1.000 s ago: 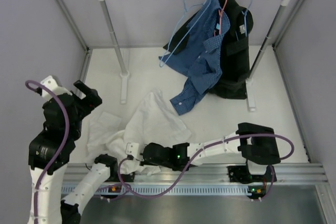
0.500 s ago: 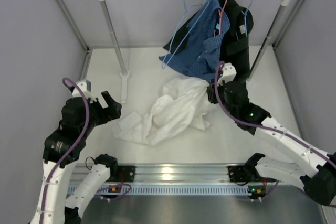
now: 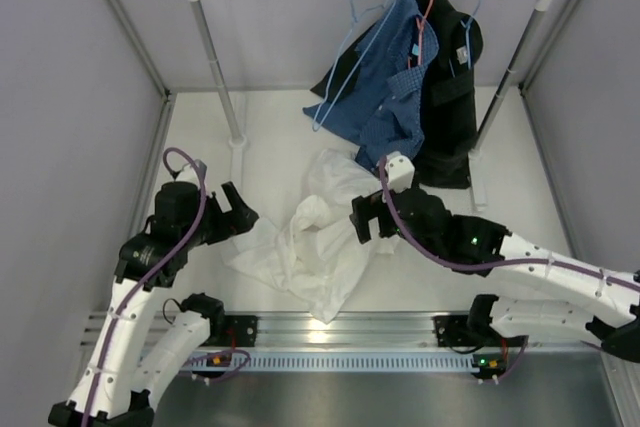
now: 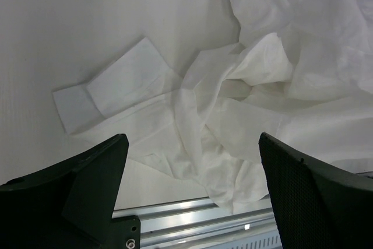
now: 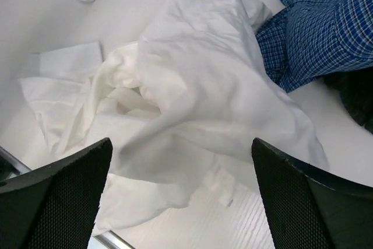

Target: Place the shirt on the hanger

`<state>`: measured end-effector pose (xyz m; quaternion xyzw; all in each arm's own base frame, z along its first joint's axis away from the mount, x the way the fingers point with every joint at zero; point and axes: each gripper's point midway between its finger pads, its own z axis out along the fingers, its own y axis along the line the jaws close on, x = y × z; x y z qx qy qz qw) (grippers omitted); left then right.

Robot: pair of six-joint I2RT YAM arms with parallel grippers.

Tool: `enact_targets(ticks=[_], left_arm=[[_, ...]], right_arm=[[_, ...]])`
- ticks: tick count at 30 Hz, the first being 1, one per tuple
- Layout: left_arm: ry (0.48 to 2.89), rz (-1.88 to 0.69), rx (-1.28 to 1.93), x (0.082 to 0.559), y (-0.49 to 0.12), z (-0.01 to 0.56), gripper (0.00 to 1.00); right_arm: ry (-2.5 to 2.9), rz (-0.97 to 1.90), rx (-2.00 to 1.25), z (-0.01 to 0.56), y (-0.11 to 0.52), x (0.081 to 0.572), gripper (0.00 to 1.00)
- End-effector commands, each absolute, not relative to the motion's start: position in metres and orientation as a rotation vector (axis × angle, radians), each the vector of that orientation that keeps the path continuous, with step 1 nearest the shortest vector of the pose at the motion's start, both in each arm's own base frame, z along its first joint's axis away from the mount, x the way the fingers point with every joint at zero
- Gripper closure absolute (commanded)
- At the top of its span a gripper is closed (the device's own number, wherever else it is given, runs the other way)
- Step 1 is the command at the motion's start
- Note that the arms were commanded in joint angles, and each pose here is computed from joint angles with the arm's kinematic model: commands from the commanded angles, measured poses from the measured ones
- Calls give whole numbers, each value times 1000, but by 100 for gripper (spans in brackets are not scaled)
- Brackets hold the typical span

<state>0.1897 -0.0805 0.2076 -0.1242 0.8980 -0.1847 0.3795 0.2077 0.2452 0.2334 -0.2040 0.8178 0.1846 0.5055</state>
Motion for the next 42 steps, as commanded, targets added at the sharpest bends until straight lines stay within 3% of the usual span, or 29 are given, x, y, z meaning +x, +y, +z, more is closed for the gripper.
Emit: enact_targets(ticks=[1, 6, 13, 17, 19, 22, 28, 33, 38, 40, 41, 42], left_arm=[[2297, -594, -286, 197, -101, 199, 3], [2367, -614, -315, 198, -127, 174, 10], [2523, -329, -264, 212, -160, 98, 9], [2576, -163, -290, 216, -148, 64, 23], [2594, -160, -281, 217, -151, 55, 28], [2636, -118, -273, 214, -149, 40, 52], [2581, -216, -250, 217, -156, 54, 100], [2436, -320, -254, 228, -159, 99, 100], [2393, -373, -248, 230, -163, 119, 100], [2378, -393, -239, 230, -163, 124, 100], [2371, -401, -237, 229, -164, 127, 100], [2341, -419, -237, 230, -164, 139, 100]], right_arm=[[1915, 177, -209, 255, 206, 220, 1], [1854, 305, -140, 295, 191, 210, 0], [1785, 977, -688, 303, 270, 119, 2], [1796, 1289, -941, 259, 296, 57, 6], [1914, 1277, -936, 211, 301, 52, 7], [2011, 1251, -885, 172, 314, 47, 11], [2182, 895, -581, 110, 303, 78, 11], [2257, 702, -381, 83, 303, 95, 9], [2258, 741, -265, 71, 332, 100, 10], [2254, 735, -270, 65, 345, 102, 18], [2236, 735, -268, 67, 350, 104, 42], [2242, 683, -284, 59, 350, 106, 55]])
